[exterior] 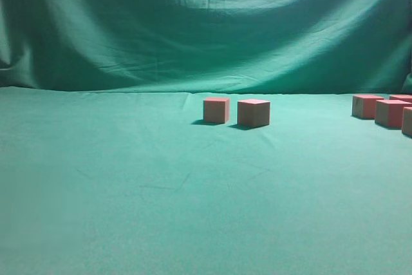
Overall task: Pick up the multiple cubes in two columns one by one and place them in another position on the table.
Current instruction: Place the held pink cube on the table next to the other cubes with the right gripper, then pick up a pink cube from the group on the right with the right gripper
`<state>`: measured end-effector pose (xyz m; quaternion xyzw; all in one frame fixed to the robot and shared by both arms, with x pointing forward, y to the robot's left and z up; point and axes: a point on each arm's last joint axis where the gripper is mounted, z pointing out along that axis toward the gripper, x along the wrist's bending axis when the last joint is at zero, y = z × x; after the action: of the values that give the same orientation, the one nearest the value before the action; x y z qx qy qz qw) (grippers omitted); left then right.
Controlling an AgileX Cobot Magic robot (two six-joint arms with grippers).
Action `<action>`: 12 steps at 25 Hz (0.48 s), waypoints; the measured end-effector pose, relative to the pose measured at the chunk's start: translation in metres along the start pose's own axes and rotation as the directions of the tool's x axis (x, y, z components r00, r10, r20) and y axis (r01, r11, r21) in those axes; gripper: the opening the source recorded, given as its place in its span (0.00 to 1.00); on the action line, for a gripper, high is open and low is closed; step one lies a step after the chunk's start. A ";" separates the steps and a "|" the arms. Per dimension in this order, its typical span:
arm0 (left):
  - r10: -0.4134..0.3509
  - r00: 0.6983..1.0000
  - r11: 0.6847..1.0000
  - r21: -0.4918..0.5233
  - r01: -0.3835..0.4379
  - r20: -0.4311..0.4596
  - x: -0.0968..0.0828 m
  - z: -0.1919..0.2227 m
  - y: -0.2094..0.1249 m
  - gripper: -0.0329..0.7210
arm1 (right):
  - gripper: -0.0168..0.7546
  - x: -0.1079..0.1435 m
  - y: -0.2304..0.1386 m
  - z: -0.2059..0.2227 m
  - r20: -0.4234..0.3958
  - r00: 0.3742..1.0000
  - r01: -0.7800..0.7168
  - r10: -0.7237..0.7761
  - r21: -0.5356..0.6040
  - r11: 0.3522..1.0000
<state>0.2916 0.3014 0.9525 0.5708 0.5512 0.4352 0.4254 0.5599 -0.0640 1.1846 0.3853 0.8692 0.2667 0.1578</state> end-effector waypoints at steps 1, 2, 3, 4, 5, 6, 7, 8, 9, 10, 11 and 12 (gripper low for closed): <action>0.000 1.000 1.000 0.000 0.000 0.000 0.000 0.000 0.000 0.04 | 0.72 0.000 0.000 -0.014 0.002 1.000 -0.024 0.024 -0.029 0.999; 0.000 1.000 1.000 0.000 0.000 0.000 0.000 0.000 0.000 0.04 | 0.72 0.000 -0.001 -0.029 0.006 0.999 -0.034 0.034 -0.056 0.998; 0.000 1.000 1.000 0.000 0.000 0.000 0.000 0.000 0.000 0.04 | 0.72 0.000 -0.002 -0.043 0.009 0.999 -0.043 0.044 -0.084 0.996; 0.000 1.000 1.000 0.000 0.000 0.000 0.000 0.000 0.000 0.04 | 0.72 -0.001 -0.004 -0.054 0.014 0.999 -0.048 0.050 -0.103 0.994; 0.000 1.000 1.000 0.000 0.000 0.000 0.000 0.000 0.000 0.04 | 0.72 -0.001 -0.007 -0.068 0.019 0.998 -0.051 0.054 -0.126 0.991; 0.000 1.000 1.000 0.000 0.000 0.000 0.000 0.000 0.000 0.04 | 0.72 -0.001 -0.013 -0.080 0.024 0.998 -0.055 0.059 -0.139 0.989; 0.000 1.000 1.000 0.000 0.000 0.000 0.000 0.000 0.000 0.04 | 0.72 -0.002 -0.020 -0.090 0.038 0.996 -0.070 0.076 -0.145 0.987; 0.000 1.000 1.000 0.000 0.000 0.000 0.000 0.000 0.000 0.04 | 0.72 -0.003 -0.027 -0.096 0.056 0.994 -0.086 0.095 -0.142 0.986; 0.000 1.000 1.000 0.000 0.000 0.000 0.000 0.000 0.000 0.04 | 0.72 -0.004 -0.037 -0.102 0.080 0.991 -0.099 0.110 -0.134 0.986; 0.000 1.000 1.000 0.000 0.000 0.000 0.000 0.000 0.000 0.04 | 0.72 -0.005 -0.048 -0.105 0.099 0.987 -0.116 0.128 -0.118 0.986; 0.000 1.000 1.000 0.000 0.000 0.000 0.000 0.000 0.000 0.04 | 0.72 -0.006 -0.060 -0.107 0.122 0.982 -0.133 0.144 -0.098 0.986; 0.000 1.000 1.000 0.000 0.000 0.000 0.000 0.000 0.000 0.04 | 0.72 -0.007 -0.071 -0.107 0.142 0.978 -0.146 0.156 -0.079 0.986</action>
<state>0.2916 0.3014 0.9525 0.5708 0.5512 0.4352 0.4254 0.4714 -0.1452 1.2303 0.4632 0.8139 0.2780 0.2138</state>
